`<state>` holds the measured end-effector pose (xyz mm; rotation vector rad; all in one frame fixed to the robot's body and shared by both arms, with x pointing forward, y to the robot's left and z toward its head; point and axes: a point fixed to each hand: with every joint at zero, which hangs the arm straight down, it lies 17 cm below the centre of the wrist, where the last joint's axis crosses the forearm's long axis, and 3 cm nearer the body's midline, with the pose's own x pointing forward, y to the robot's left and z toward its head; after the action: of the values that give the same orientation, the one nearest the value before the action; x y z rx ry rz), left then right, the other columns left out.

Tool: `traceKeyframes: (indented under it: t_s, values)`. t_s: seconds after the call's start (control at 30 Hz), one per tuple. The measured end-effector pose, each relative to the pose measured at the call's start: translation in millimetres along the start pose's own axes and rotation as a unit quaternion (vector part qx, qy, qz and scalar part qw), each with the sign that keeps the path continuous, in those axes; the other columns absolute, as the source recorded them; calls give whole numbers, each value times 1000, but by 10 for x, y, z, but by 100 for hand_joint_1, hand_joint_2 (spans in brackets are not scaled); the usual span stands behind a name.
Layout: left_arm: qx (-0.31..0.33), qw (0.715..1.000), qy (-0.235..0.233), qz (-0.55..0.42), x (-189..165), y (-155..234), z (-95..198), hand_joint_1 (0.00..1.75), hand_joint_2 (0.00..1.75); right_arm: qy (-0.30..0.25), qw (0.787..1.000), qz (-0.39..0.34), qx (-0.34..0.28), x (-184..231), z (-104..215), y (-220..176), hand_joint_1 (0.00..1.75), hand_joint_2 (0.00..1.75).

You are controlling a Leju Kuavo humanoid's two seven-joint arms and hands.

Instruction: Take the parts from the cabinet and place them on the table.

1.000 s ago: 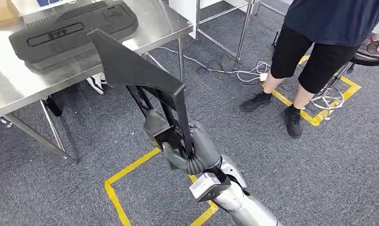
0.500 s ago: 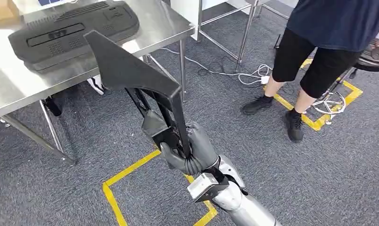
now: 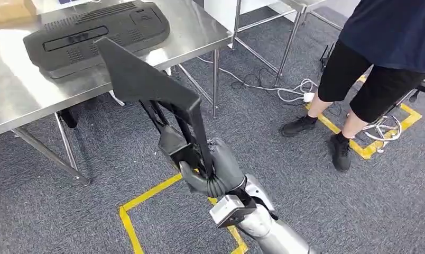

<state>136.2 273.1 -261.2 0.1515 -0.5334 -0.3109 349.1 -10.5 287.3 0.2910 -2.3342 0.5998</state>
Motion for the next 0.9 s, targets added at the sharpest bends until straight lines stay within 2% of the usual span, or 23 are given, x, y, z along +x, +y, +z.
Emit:
traceKeyframes:
  t_s: [0.43, 0.6, 0.9]
  values:
    - [3, 1000, 6, -2, -76, 20, 18, 0, 175, 2, 1000, -2, 0, -8, -1, 16, 175, 175]
    - [21, 1000, -12, 0, -3, 64, 10, 0, 175, 1, 1000, 2, 3, -15, 21, 26, 175, 175]
    - [26, 1000, -15, 5, 26, 87, 2, 0, 175, 0, 1000, 4, 4, -15, 26, 25, 175, 175]
